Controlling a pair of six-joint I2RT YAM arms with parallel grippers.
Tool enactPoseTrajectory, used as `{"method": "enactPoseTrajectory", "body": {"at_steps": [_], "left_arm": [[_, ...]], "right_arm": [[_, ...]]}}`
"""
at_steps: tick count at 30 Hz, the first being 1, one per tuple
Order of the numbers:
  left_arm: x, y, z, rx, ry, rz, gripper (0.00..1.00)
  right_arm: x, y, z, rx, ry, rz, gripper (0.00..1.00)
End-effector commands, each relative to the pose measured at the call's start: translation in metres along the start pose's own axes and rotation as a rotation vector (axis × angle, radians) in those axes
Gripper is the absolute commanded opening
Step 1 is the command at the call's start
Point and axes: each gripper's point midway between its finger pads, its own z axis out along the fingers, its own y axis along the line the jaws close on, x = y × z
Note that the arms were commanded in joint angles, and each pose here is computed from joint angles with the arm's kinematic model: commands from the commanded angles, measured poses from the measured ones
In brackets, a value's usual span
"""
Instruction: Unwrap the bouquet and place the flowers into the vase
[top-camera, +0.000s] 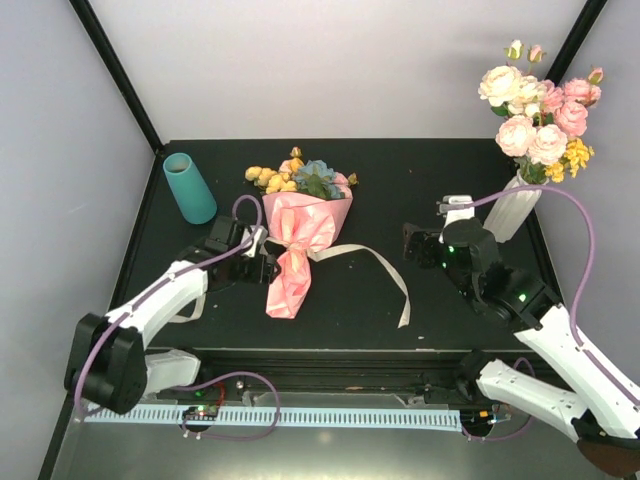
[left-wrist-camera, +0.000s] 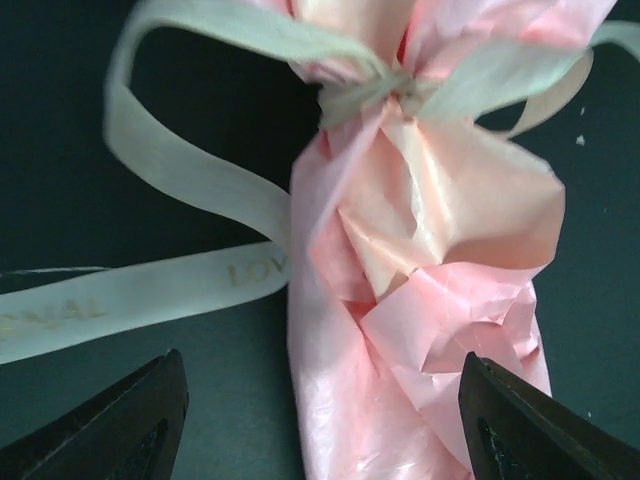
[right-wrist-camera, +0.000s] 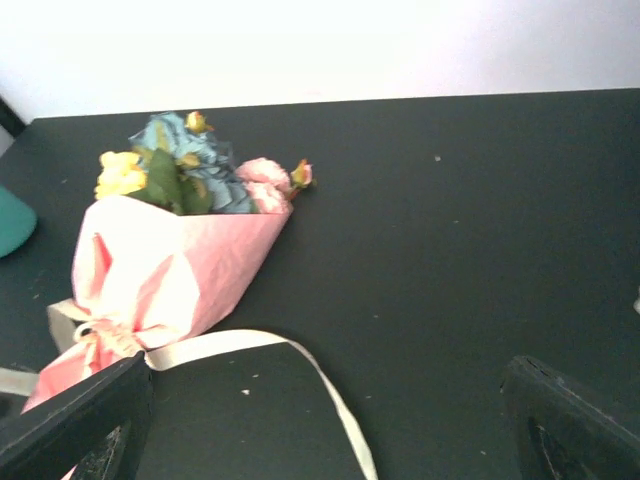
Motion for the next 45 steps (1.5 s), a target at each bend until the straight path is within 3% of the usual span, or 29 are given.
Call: {"method": "enactPoseTrajectory", "body": {"at_steps": [1,8,11,18,22,25,30,36,41,45], "left_arm": [[0.008,-0.018,0.021,0.093,0.033,-0.031,0.76],[0.033,-0.018,0.051,0.139,0.125,-0.120,0.68],[0.041,-0.033,0.056,0.204,0.159,-0.115,0.60],[0.043,-0.123,0.039,0.450,0.165,0.092,0.56],[0.052,-0.140,0.020,0.421,0.200,0.223,0.61],[0.034,-0.126,-0.016,0.336,0.037,0.253,0.65],[0.009,-0.068,-0.049,0.079,-0.239,0.198,0.68],[0.003,-0.024,-0.066,-0.129,-0.225,0.070,0.69],[0.006,-0.014,-0.074,-0.155,-0.219,-0.004,0.73],[0.009,-0.008,-0.082,-0.163,-0.241,-0.033,0.75]], "right_arm": [[0.004,0.022,0.008,-0.098,0.028,0.000,0.96],[0.016,0.015,0.007,-0.088,0.050,0.015,0.96],[0.019,0.011,0.004,-0.079,0.052,0.022,0.96],[0.029,0.002,0.000,-0.068,0.055,0.033,0.96],[0.036,0.005,0.001,-0.089,0.066,0.031,0.96],[0.047,0.017,0.007,-0.153,0.096,0.017,0.96],[0.075,0.061,0.032,-0.320,0.229,-0.021,0.99],[0.094,0.099,0.071,-0.308,0.392,-0.169,1.00],[0.109,0.130,0.101,-0.247,0.511,-0.283,1.00],[0.125,0.144,0.124,-0.191,0.574,-0.280,1.00]]}}
